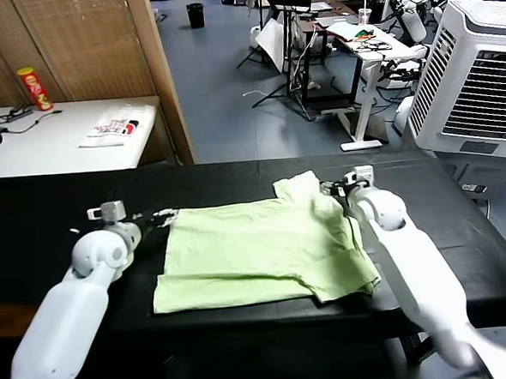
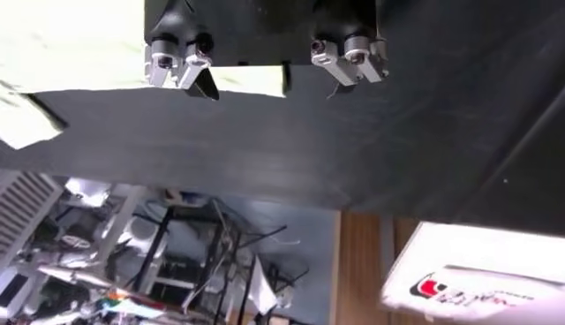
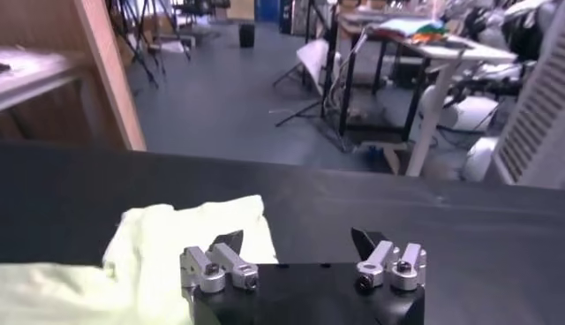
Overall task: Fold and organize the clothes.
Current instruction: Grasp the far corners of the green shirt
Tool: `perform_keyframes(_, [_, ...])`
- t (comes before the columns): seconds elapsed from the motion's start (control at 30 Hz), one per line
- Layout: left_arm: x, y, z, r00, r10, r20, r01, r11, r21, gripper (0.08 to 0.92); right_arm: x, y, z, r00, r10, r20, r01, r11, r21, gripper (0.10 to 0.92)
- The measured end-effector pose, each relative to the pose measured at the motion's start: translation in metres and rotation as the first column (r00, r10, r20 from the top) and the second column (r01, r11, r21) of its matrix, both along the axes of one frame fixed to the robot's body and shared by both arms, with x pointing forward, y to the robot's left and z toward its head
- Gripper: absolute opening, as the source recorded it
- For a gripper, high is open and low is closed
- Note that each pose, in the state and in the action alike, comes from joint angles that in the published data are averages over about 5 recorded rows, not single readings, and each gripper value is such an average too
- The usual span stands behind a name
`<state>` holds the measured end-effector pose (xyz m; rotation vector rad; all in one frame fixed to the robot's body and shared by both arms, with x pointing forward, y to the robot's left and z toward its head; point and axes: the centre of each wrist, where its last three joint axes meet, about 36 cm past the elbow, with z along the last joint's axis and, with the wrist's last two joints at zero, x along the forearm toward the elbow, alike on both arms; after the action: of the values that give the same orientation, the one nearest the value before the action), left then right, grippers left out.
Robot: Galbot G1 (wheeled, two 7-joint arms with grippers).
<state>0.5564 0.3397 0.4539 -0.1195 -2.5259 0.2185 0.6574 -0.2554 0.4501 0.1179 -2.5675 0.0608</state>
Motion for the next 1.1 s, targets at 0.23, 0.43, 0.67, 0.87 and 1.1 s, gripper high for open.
perform_keyframes(0.23, [0.014, -0.006, -0.019, 0.9994, -0.001, -0.034, 0.001, 1.0, -0.001, 0.798, 0.011, 0.009, -0.012, 0.999, 0.015, -0.029, -0.015, 1.0, -0.002, 0.798])
perform_keyframes(0.43, [0.018, -0.007, -0.03, 0.9987, -0.001, -0.05, 0.001, 1.0, 0.001, 0.791, 0.013, 0.008, -0.019, 0.999, 0.018, -0.051, -0.018, 1.0, -0.002, 0.61])
perform_keyframes(0.67, [0.02, -0.008, -0.034, 0.9988, -0.01, -0.047, 0.01, 1.0, -0.004, 0.53, 0.014, 0.01, -0.021, 0.998, 0.019, -0.058, -0.019, 1.0, 0.003, 0.285])
perform_keyframes(0.87, [0.021, -0.016, -0.037, 0.9989, -0.029, -0.038, 0.028, 1.0, -0.009, 0.2, 0.012, 0.01, -0.024, 0.998, 0.018, -0.058, -0.018, 1.0, 0.007, 0.186])
perform_keyframes(1.1, [0.022, -0.021, -0.036, 0.999, -0.041, -0.014, 0.041, 0.999, -0.018, 0.126, 0.008, 0.009, -0.024, 1.0, 0.019, -0.023, -0.018, 1.0, 0.019, 0.132])
